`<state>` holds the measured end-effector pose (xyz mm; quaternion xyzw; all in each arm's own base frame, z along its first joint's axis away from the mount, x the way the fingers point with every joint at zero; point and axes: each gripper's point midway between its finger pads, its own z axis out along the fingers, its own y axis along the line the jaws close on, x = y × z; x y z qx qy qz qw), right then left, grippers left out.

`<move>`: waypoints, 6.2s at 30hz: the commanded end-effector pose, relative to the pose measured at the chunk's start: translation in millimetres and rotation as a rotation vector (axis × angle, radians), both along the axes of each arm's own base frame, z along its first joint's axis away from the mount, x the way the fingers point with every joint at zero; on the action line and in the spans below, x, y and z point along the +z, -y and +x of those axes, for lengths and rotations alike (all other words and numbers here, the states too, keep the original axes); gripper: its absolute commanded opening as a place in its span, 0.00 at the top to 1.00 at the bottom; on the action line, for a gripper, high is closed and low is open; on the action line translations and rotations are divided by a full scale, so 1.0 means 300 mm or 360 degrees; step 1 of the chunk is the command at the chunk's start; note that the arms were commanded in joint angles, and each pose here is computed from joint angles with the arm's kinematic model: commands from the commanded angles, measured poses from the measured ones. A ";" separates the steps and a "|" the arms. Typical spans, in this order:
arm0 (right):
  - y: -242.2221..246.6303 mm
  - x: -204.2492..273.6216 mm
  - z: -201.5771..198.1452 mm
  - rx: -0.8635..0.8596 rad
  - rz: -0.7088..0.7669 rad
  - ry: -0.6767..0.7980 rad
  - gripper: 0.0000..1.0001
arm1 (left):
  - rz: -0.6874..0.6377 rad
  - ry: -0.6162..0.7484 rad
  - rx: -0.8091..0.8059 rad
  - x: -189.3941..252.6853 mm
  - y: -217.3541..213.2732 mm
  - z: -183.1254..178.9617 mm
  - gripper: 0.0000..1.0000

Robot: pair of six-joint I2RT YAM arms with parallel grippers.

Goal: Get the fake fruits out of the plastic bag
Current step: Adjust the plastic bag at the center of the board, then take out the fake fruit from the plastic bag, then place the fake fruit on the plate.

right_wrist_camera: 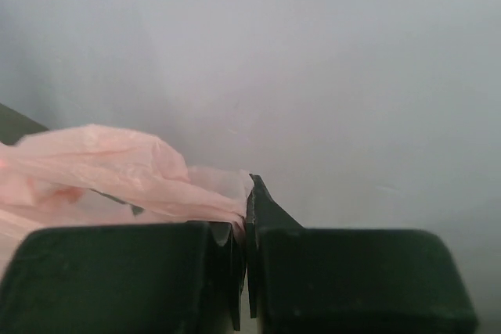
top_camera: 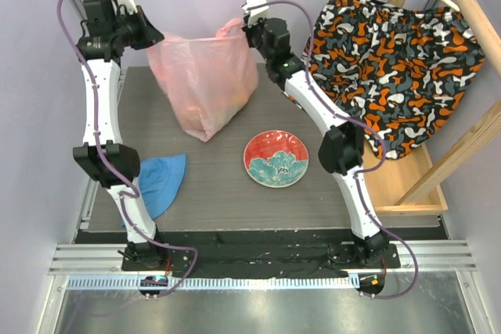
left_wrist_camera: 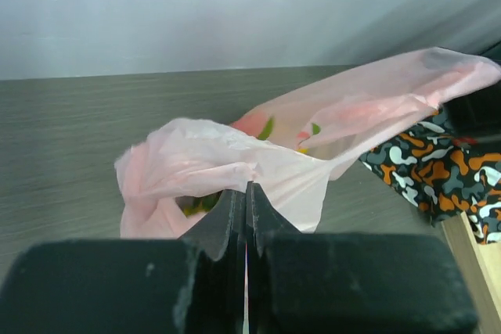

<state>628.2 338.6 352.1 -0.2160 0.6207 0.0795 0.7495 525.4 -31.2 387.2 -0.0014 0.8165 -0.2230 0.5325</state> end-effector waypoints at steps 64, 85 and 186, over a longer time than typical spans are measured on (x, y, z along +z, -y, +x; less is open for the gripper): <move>0.100 -0.462 -0.954 0.0831 -0.0036 -0.1417 0.11 | 0.0251 -0.0739 -0.0721 -0.653 0.166 -1.034 1.00; -0.463 -0.499 -0.930 0.1165 -0.0075 -0.1274 0.41 | -0.0279 -0.0805 -0.0355 -0.586 0.165 -0.939 1.00; 0.269 -0.485 -0.846 0.0752 -0.0620 -0.1207 0.00 | -0.0416 -0.0775 -0.0370 -0.596 0.159 -0.901 1.00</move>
